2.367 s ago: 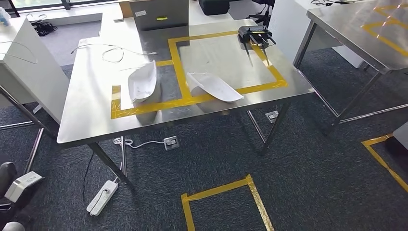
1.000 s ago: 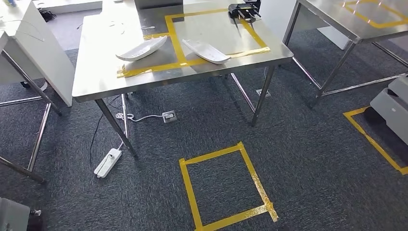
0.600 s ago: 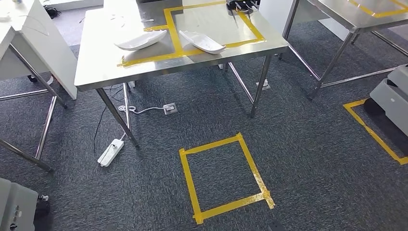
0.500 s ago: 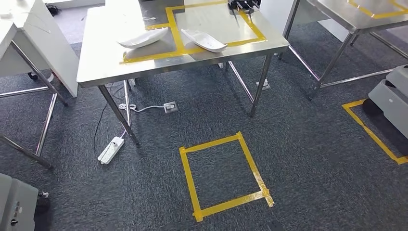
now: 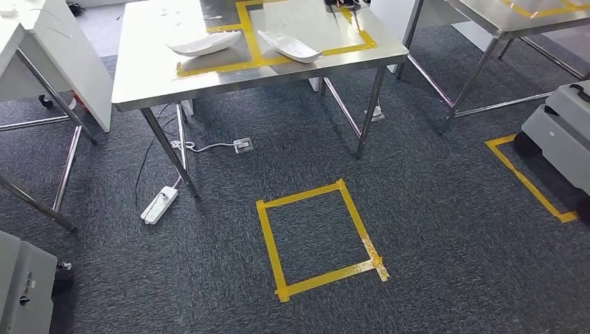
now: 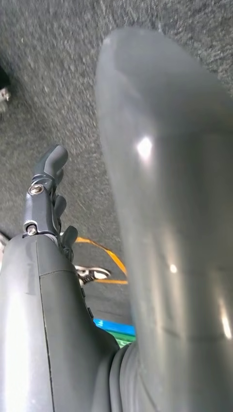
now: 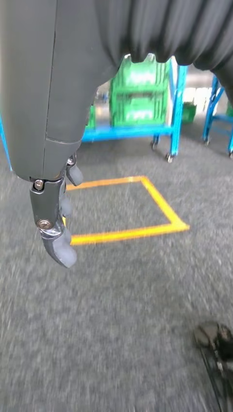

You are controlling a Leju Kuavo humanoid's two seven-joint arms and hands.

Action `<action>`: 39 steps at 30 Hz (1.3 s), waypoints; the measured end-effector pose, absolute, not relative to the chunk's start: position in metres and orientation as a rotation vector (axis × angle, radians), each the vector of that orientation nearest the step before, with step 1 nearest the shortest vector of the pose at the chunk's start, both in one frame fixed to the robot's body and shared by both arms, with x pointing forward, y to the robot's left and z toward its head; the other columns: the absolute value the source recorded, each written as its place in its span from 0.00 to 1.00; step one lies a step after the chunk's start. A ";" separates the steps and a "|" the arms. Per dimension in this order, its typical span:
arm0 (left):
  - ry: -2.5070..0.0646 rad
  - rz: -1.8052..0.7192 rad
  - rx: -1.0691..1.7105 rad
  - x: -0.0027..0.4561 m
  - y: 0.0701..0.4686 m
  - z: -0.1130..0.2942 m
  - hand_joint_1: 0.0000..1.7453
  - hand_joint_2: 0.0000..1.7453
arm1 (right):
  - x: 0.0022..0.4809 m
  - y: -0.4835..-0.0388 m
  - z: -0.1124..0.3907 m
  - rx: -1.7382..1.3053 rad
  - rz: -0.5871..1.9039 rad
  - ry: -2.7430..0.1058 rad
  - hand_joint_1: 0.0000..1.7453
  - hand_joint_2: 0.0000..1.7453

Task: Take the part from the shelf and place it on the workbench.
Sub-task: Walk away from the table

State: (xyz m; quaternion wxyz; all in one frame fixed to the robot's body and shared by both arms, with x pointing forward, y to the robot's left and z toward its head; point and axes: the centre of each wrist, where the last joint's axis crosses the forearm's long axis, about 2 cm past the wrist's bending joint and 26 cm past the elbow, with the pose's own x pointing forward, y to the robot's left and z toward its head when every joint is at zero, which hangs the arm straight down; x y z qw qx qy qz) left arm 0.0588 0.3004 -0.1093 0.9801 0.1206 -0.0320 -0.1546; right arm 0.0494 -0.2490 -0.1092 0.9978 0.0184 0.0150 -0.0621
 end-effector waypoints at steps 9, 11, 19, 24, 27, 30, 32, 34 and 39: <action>-0.090 -0.316 0.209 0.055 0.290 -0.110 0.00 0.00 | 0.062 -0.249 -0.108 0.067 -0.079 -0.123 0.00 1.00; -0.110 -0.325 0.198 0.058 0.285 -0.109 0.00 0.25 | 0.066 -0.250 -0.107 0.065 -0.075 -0.140 0.00 1.00; -0.100 -0.356 0.129 0.068 0.276 -0.108 0.00 1.00 | 0.064 -0.255 -0.108 0.060 -0.080 -0.138 0.00 1.00; -0.083 -0.370 0.130 0.067 0.275 -0.108 0.00 1.00 | 0.048 -0.266 -0.111 0.014 -0.099 -0.083 0.00 1.00; -0.113 -0.341 0.129 0.073 0.276 -0.107 0.00 1.00 | 0.031 -0.272 -0.113 -0.002 -0.112 -0.053 0.00 1.00; -0.147 -0.306 0.128 0.080 0.280 -0.106 0.00 1.00 | 0.020 -0.273 -0.114 -0.007 -0.118 -0.041 0.00 1.00; -0.163 -0.281 0.124 0.081 0.282 -0.105 0.00 1.00 | 0.012 -0.274 -0.114 -0.009 -0.118 -0.034 0.00 1.00; -0.170 -0.259 0.117 0.079 0.282 -0.105 0.00 1.00 | 0.009 -0.276 -0.114 -0.014 -0.117 -0.035 0.00 1.00; -0.180 -0.215 0.101 0.070 0.284 -0.107 0.00 0.50 | 0.007 -0.284 -0.115 -0.031 -0.110 -0.055 0.00 1.00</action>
